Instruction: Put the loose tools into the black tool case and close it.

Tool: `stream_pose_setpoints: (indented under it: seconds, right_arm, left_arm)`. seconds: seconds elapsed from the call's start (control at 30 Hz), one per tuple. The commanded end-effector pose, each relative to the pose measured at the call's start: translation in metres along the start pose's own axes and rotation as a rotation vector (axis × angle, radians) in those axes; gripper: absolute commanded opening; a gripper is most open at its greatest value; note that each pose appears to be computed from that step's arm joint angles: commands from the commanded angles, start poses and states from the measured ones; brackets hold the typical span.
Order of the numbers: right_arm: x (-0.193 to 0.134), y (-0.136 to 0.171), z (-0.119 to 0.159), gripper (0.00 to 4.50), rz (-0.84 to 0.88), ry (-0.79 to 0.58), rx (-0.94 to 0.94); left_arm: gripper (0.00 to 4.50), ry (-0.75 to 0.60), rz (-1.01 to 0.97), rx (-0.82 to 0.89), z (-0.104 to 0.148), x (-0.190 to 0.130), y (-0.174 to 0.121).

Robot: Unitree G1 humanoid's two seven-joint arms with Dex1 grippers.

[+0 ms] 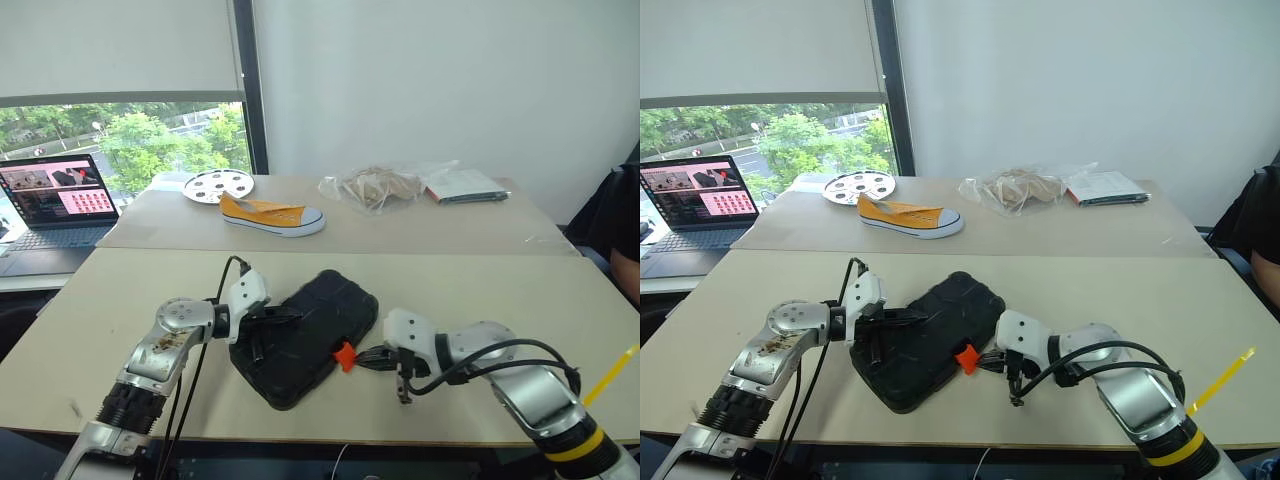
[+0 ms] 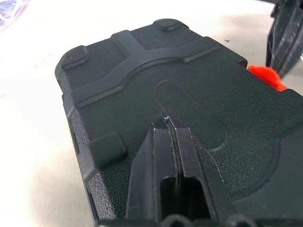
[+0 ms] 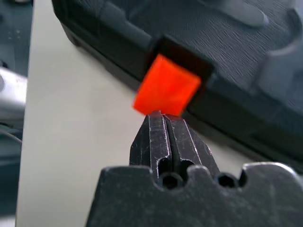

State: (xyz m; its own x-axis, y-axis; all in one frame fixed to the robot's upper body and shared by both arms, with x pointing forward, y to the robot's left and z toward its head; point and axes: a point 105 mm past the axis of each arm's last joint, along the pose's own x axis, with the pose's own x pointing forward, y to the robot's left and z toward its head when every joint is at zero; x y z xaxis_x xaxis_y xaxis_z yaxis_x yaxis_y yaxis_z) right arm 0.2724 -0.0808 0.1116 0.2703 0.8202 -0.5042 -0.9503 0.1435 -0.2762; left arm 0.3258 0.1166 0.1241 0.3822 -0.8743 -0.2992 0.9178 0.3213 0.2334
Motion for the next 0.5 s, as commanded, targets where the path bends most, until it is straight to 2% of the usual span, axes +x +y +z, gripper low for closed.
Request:
stream_pose_setpoints:
  seconds: [0.03, 0.5]
  right_arm:
    - [0.005, -0.005, 0.005, 0.0, -0.009, -0.011, -0.032]
    - [0.011, -0.018, 0.02, 0.0, -0.062, -0.091, -0.08]
  left_arm:
    - [0.01, 0.093, -0.021, -0.08, -0.03, 0.003, -0.01]
    - [0.01, 0.097, -0.015, -0.087, -0.031, 0.002, -0.01]
